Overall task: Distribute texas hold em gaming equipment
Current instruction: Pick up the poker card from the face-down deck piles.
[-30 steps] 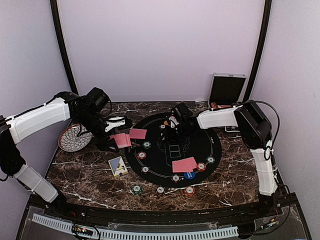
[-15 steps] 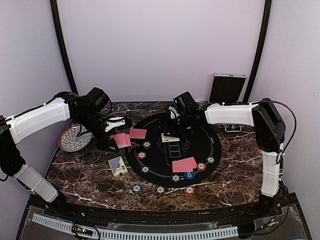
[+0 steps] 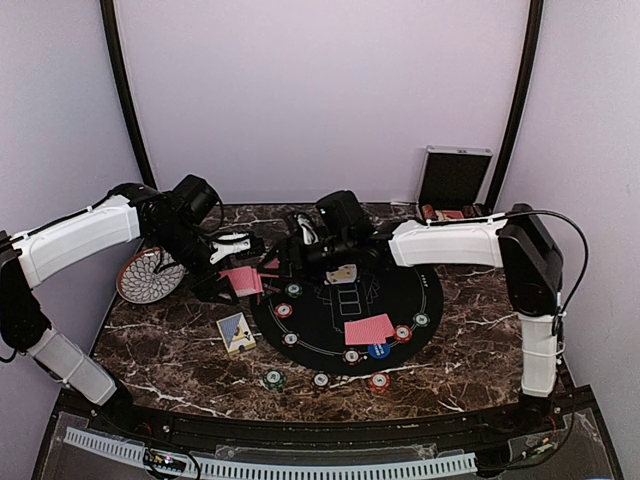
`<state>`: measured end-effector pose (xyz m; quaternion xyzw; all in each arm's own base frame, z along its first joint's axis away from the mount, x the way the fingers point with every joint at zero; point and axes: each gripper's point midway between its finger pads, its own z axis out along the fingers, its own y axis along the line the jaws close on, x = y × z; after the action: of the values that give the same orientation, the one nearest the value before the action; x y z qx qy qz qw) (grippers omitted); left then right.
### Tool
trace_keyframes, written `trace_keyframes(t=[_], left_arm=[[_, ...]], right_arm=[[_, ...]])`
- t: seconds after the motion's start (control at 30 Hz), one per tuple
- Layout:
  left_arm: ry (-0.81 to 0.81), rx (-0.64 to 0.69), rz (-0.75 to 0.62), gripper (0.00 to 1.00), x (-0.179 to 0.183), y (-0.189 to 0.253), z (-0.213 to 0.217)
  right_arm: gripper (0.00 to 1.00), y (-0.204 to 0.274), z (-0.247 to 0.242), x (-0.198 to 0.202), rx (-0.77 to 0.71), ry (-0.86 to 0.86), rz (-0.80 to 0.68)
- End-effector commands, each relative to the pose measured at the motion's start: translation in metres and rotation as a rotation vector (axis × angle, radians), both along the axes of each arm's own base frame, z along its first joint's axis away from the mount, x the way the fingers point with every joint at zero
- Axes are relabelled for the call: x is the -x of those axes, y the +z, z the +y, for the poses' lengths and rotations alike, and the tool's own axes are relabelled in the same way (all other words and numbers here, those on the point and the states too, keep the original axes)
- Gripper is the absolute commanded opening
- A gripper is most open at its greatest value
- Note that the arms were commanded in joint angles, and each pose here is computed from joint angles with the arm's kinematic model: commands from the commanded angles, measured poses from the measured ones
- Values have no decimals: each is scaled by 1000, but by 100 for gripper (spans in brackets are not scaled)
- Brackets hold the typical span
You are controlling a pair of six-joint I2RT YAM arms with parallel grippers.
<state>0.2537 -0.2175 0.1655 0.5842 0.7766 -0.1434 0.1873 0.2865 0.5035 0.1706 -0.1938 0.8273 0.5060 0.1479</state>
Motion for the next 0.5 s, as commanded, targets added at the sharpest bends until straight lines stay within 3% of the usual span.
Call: trace_keyframes(t=[0.0, 0.47], left_arm=[[-6, 48, -26, 0, 0, 21, -3], [-13, 56, -29, 0, 2, 21, -4]], right_arm=[[80, 18, 28, 3, -83, 37, -51], [80, 12, 47, 3, -95, 56, -59]])
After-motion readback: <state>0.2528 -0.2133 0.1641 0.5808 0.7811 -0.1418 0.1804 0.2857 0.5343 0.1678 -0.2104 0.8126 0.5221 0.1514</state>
